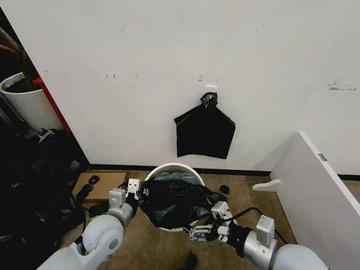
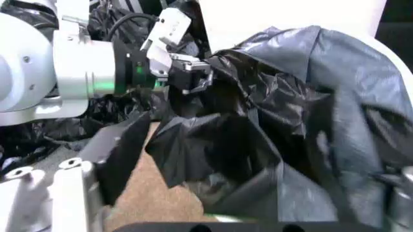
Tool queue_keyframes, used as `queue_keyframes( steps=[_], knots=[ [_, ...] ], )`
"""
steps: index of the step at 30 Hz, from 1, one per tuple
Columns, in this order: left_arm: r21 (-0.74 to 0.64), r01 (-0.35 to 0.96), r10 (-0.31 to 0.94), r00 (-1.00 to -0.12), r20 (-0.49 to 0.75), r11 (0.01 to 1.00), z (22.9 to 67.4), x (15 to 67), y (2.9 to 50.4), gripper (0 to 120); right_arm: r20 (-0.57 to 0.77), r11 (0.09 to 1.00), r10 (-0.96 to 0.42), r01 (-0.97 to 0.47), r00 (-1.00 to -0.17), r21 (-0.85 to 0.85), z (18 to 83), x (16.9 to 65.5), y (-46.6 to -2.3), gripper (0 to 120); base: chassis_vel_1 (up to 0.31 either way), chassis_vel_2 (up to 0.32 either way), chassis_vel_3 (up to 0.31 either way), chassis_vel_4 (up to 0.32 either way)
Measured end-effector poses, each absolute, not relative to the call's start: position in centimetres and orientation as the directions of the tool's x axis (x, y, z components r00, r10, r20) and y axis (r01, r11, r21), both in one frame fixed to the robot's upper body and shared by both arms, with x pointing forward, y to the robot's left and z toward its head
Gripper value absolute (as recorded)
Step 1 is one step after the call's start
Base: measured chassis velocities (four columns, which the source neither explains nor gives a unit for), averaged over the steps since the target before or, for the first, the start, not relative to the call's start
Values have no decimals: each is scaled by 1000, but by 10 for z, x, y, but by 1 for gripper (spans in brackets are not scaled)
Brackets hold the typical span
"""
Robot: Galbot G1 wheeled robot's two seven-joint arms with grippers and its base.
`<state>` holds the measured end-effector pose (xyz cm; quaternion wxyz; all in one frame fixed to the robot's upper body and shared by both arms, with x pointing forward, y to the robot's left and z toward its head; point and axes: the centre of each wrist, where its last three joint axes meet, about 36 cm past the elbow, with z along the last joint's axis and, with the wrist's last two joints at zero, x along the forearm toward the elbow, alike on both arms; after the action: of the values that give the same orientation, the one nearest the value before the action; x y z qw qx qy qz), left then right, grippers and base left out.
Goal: Place the garbage bag over the trash bin.
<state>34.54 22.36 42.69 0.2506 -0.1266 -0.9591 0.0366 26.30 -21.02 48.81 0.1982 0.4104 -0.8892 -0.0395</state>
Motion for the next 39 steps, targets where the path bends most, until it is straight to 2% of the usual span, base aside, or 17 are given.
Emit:
queue_keyframes(
  steps=[3, 7, 14, 20, 23, 26, 28, 31, 33, 39],
  knots=[
    [-135, 234, 271, -840, 471, 963, 426, 342, 220, 1, 343, 672, -731, -709, -590, 214, 484, 267, -212, 76, 0, 0, 0, 0],
    [-139, 240, 277, -839, 468, 961, 427, 341, 218, 1, 380, 679, -718, -707, -584, 197, 479, 270, -214, 73, 0, 0, 0, 0],
    [-145, 245, 284, -840, 463, 959, 428, 340, 216, 1, 436, 690, -692, -705, -576, 164, 470, 271, -210, 49, 0, 0, 0, 0],
    [-143, 244, 283, -842, 460, 959, 428, 342, 216, 1, 410, 683, -704, -712, -580, 165, 477, 267, -205, 29, 0, 0, 0, 0],
    [-158, 234, 282, -836, 471, 959, 428, 344, 216, 1, 372, 677, -708, -727, -601, 114, 476, 263, -204, 14, 0, 0, 0, 0],
    [-172, 229, 284, -831, 479, 958, 429, 344, 215, 1, 353, 673, -709, -735, -611, 79, 473, 259, -203, 8, 0, 0, 0, 0],
    [-191, 225, 291, -822, 489, 955, 431, 344, 214, 1, 323, 666, -711, -746, -625, 21, 469, 255, -201, 0, 0, 0, 0, 0],
    [-236, 206, 302, -803, 514, 950, 436, 345, 213, 1, 261, 634, -725, -766, -637, -106, 458, 248, -200, 0, 0, 0, 0, 0],
    [-252, 196, 304, -797, 521, 948, 438, 347, 213, 1, 243, 619, -737, -774, -631, -133, 455, 244, -199, 0, 0, 0, 0, 0],
    [-340, 132, 313, -769, 557, 931, 451, 359, 215, 1, 170, 530, -799, -809, -577, -253, 435, 233, -203, 0, 0, 0, 0, 0]
  ],
)
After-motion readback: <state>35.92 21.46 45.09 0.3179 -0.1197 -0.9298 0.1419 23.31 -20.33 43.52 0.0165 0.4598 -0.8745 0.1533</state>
